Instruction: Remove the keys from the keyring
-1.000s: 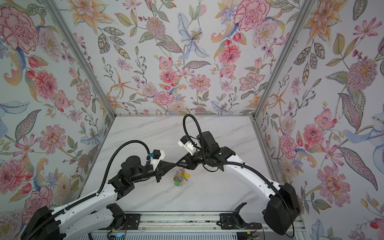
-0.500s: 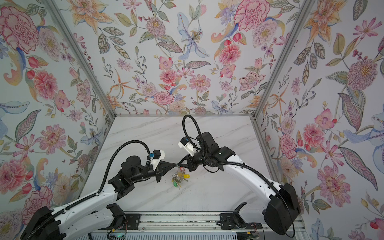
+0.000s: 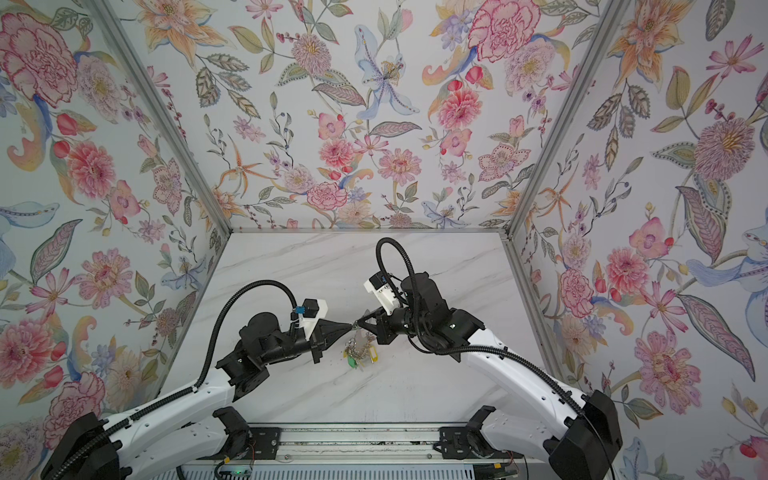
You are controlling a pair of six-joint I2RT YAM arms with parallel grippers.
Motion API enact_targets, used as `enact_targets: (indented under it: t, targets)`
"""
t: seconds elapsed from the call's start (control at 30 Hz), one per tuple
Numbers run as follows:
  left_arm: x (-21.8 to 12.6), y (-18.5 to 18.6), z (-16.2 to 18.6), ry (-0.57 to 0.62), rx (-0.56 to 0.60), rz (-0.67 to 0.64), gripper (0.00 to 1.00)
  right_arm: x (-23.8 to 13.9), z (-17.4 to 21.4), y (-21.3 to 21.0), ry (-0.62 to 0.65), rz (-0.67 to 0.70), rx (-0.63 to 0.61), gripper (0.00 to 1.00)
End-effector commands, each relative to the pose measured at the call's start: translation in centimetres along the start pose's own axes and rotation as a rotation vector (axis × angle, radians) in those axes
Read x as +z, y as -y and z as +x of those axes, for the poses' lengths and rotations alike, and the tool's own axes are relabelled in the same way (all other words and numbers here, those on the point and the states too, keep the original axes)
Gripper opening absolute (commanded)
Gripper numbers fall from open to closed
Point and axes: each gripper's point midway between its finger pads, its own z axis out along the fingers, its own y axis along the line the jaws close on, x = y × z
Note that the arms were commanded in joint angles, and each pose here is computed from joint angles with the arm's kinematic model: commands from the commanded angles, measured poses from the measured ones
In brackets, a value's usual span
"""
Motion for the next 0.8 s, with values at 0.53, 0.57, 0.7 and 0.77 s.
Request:
enact_targets:
  t: [0.53,0.57,0.7,0.77]
  targets:
    - [-0.8,-3.1,1.8,-0.054,-0.002,-0.178,0.0,-4.0,-3.8,2.8,0.452,0.364,0.036,0.0]
    - [-1.1,-3.9,2.1,-0.069,-0.002,-0.227,0.0,-4.8,-4.0,3.2,0.464,0.391,0.039,0.0]
    - [-2.4,-7.7,3.2,-0.127,-0.035,-0.414,0.0,-8.2,-4.0,5.3,0.481,0.503,0.064,0.0]
    - [-3.3,-9.7,3.7,-0.138,-0.072,-0.485,0.0,-10.6,-3.9,6.4,0.489,0.589,0.067,0.0]
